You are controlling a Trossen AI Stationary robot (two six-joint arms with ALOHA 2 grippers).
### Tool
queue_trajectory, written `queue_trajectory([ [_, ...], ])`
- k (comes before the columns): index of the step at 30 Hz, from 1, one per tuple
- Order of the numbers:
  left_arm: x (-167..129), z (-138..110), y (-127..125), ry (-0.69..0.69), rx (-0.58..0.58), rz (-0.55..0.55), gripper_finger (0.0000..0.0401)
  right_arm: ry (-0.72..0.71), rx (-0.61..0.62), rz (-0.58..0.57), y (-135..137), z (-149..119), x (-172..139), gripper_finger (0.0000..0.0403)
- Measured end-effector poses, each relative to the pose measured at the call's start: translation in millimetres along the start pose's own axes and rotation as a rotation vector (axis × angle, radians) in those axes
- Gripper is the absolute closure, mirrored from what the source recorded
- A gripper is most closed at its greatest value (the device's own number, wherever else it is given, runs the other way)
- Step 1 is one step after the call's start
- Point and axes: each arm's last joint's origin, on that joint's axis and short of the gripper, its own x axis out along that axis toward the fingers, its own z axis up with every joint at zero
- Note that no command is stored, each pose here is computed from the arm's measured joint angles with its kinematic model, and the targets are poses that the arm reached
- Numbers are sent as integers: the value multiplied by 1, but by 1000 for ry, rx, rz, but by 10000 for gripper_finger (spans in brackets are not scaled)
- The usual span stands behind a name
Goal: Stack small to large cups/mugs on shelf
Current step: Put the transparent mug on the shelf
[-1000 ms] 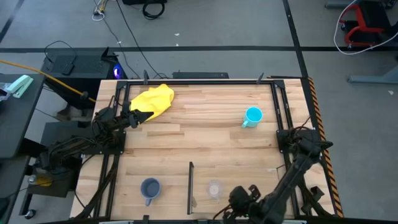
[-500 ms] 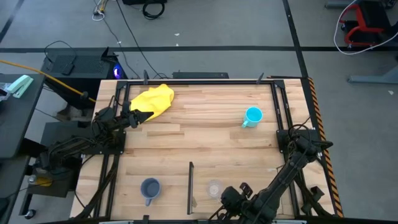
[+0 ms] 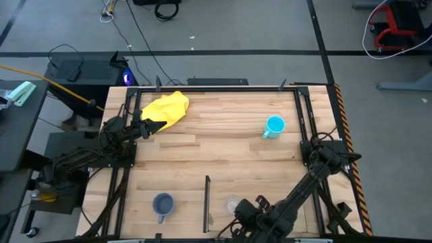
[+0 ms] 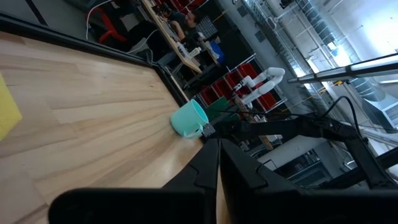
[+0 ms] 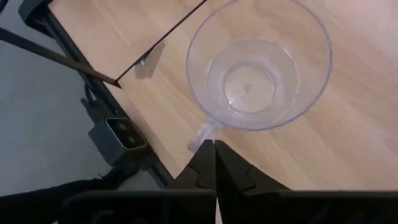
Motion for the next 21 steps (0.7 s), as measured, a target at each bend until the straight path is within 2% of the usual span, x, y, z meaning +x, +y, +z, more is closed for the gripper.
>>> queue_trajectory([
  [7, 0, 0, 0, 0, 0, 0, 390, 15, -2, 23, 0, -1, 9, 403],
  [15, 0, 0, 0, 2, 0, 2, 377, 15, -6, 32, 1, -2, 12, 403],
  [21, 0, 0, 0, 3, 0, 4, 385, 13, -16, 31, 1, -1, 12, 403],
])
